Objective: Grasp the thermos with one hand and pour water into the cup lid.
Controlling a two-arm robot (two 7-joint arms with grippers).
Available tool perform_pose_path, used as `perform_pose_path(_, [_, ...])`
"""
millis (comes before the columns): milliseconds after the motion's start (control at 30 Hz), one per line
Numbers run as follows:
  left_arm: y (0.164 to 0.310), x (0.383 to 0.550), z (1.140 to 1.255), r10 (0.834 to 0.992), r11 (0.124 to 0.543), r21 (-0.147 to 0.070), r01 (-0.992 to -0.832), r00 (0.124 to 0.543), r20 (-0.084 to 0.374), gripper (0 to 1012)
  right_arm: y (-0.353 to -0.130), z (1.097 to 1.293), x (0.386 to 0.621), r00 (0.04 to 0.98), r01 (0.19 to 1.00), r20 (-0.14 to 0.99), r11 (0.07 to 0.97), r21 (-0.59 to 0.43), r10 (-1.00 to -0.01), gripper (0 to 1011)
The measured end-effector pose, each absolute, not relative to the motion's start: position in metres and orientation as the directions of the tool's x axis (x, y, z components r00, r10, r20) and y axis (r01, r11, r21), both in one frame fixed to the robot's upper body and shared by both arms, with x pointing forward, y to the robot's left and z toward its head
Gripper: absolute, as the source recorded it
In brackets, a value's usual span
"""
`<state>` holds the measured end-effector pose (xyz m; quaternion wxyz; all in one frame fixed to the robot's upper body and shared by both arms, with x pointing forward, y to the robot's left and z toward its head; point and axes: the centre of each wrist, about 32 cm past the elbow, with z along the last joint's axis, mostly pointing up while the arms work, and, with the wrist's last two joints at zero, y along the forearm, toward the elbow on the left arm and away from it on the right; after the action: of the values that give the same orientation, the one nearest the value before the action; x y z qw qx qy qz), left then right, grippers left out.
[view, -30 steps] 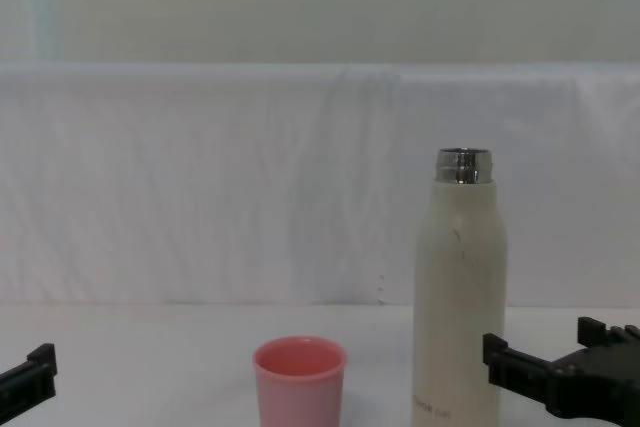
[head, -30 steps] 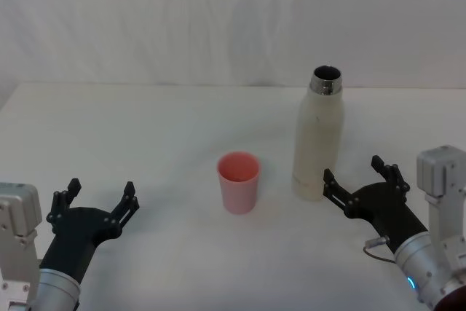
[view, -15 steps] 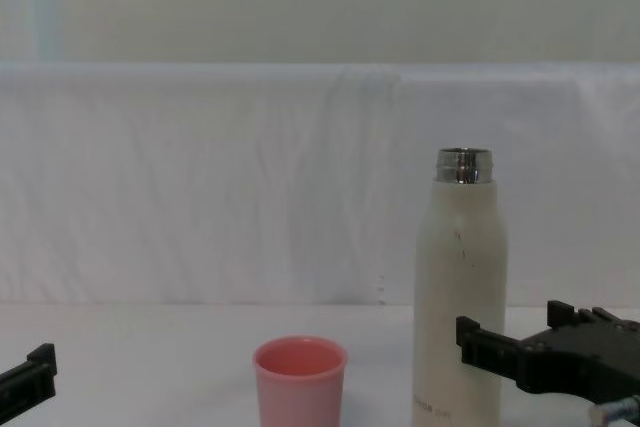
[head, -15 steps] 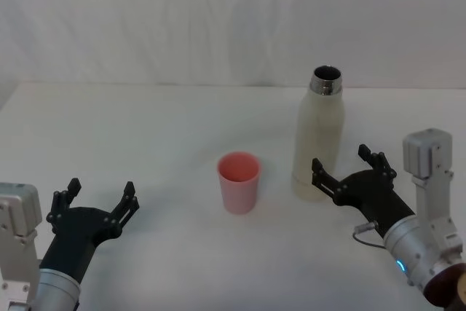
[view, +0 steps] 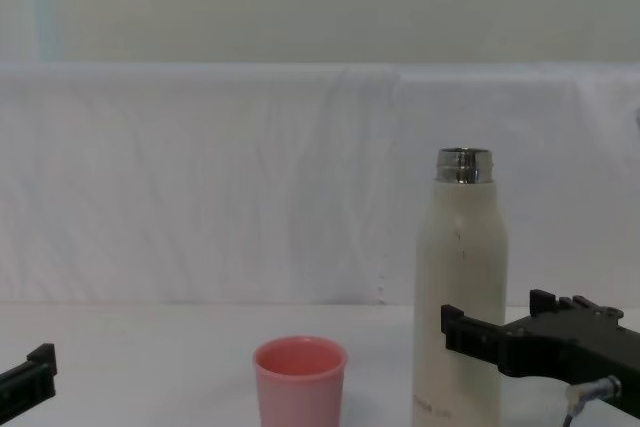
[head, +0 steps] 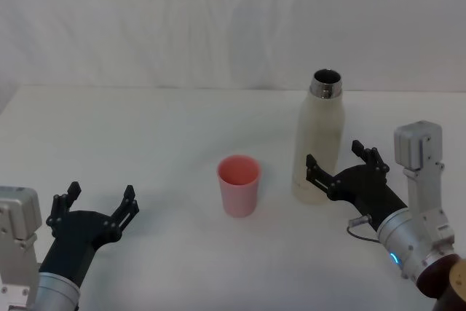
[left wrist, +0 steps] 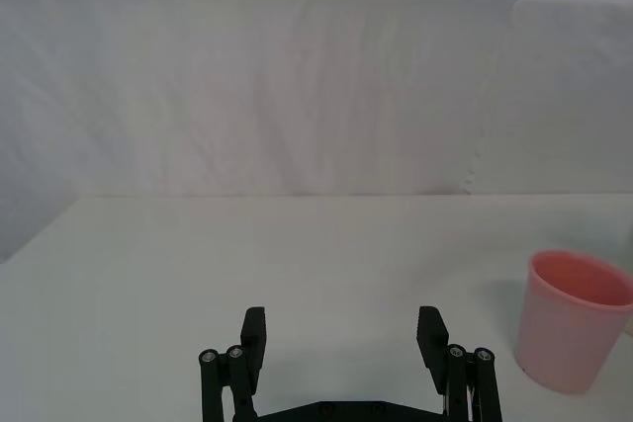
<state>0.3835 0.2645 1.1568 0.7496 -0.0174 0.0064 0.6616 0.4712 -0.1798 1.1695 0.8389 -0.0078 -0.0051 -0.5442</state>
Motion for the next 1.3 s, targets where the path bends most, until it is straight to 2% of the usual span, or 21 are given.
perform_pose_path(1300, [0.265,0.384,1.157,0.992,0.124,-0.018,-0.992,0.125,-0.033,1001,-0.174,1.173,0.488,0.399,0.917,0.006,0.398,-0.021,-0.917,1003])
